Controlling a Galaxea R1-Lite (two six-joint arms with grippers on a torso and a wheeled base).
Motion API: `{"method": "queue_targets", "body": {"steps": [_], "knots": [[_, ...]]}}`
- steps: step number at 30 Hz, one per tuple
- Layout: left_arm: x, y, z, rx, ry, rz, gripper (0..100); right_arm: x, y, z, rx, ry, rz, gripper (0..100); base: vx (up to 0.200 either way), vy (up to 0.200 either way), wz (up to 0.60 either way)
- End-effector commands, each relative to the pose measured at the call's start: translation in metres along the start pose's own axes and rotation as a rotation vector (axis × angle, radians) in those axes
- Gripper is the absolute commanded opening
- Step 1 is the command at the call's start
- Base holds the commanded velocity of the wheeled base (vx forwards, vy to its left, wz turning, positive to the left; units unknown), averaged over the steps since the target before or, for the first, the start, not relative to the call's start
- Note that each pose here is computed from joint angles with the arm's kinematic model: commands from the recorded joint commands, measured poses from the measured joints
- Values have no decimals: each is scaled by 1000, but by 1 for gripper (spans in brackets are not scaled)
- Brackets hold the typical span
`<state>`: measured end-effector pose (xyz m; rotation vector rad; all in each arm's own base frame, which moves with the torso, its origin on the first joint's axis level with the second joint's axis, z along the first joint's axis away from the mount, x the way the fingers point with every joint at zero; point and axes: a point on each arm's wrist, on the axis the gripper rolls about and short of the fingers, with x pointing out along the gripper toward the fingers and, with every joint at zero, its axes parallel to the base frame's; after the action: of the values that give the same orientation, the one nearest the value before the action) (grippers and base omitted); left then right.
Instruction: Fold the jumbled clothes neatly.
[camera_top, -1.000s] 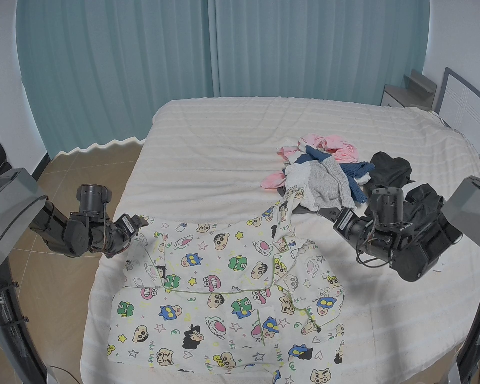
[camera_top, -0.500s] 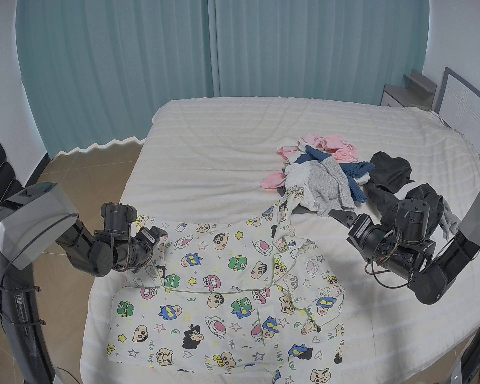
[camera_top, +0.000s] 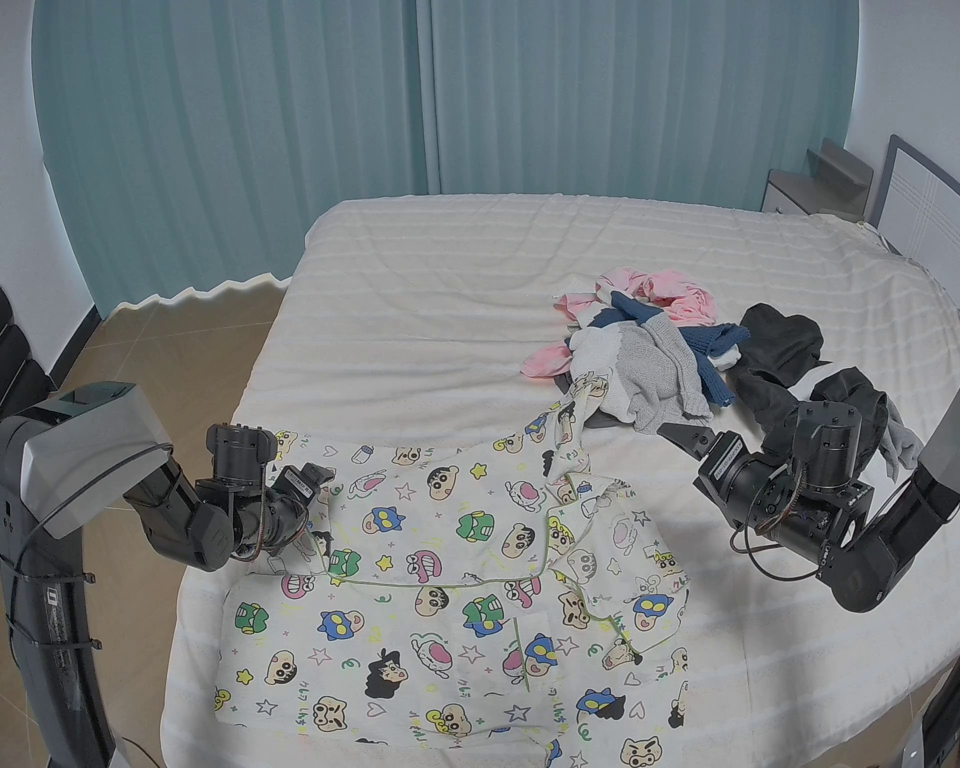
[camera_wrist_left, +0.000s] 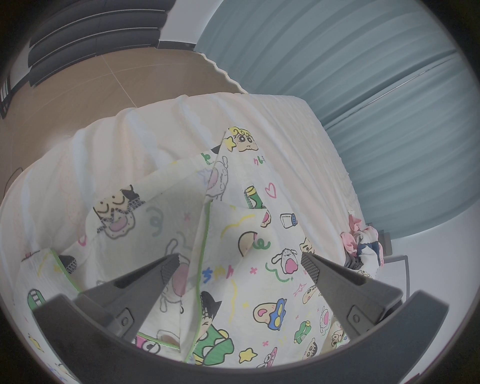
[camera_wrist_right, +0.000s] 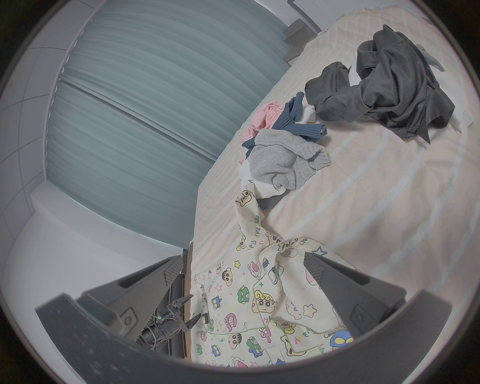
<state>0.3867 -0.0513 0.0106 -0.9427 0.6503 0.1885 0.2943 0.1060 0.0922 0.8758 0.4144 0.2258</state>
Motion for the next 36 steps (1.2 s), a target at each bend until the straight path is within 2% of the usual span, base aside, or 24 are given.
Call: {"method": "queue_targets", "body": {"steps": [1, 17, 25, 26, 31, 36], "knots": [[1, 1, -1, -3, 4, 1, 100, 1, -1, -2, -1, 6, -4, 100, 0, 0, 0], [4, -5, -6, -24, 17, -17, 100, 1, -1, -2, -2, 8, -3, 100, 0, 0, 0], [13, -4, -9, -39, -9, -58, 100, 1, 0, -3, -4, 11, -1, 100, 0, 0, 0], [13, -4, -9, -39, -14, -64, 0, 0, 0, -4, -4, 14, 0, 100, 0, 0, 0], [13, -2, -9, -36, -17, -59, 0, 0, 1, -4, -5, 5, 10, 100, 0, 0, 0], [12, -1, -9, -19, -66, -30, 0, -2, 1, -3, -5, -9, 29, 100, 0, 0, 0]]}}
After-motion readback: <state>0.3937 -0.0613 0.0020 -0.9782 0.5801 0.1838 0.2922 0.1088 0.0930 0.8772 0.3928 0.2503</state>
